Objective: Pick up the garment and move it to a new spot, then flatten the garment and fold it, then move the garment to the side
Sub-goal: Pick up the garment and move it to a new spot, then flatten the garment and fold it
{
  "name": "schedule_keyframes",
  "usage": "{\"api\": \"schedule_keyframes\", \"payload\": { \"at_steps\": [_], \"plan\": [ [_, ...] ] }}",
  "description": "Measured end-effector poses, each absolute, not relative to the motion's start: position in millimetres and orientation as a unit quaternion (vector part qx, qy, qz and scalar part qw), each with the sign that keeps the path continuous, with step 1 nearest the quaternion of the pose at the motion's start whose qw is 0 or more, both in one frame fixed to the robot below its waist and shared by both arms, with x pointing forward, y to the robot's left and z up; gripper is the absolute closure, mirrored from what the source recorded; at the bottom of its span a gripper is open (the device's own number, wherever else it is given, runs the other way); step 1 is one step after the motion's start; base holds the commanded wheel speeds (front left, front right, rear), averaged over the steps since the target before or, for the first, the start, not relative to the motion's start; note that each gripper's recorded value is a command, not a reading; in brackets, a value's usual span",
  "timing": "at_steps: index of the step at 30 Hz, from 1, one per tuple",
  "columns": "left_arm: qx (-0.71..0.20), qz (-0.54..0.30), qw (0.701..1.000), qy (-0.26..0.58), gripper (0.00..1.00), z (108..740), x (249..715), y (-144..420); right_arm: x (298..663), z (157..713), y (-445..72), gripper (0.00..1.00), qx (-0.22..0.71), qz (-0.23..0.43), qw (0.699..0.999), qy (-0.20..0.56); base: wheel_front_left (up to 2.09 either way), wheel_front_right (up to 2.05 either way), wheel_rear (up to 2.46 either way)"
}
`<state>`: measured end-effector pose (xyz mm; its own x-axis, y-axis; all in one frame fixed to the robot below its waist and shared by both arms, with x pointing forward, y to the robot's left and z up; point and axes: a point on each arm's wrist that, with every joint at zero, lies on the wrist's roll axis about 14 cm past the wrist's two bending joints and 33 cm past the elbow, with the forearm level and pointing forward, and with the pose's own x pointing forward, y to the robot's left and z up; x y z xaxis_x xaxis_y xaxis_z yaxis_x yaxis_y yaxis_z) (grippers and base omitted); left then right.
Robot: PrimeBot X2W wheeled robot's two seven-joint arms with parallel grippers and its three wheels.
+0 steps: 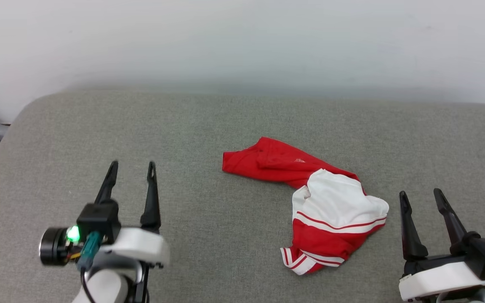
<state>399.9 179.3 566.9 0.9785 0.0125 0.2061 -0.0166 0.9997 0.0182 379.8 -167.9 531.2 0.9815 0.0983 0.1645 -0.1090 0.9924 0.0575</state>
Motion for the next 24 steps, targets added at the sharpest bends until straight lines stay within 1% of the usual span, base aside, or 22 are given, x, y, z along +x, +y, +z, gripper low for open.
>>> {"api": "schedule_keyframes", "payload": {
  "at_steps": [6, 13, 24],
  "plan": [
    [0.013, 0.034, 0.996, -0.086, 0.00, 547, 373, 191, 372, 531, -168, 0.00, 0.038, 0.051, 0.995, -0.080, 0.00, 0.00, 0.00],
    [0.015, 0.041, 0.997, -0.066, 0.00, 529, 354, 193, 364, 525, -171, 0.00, 0.043, 0.046, 0.996, -0.071, 0.00, 0.00, 0.00],
    [0.021, 0.049, 0.997, -0.058, 0.00, 519, 340, 198, 355, 517, -175, 0.00, 0.046, 0.039, 0.996, -0.059, 0.00, 0.00, 0.00]
  ]
}}
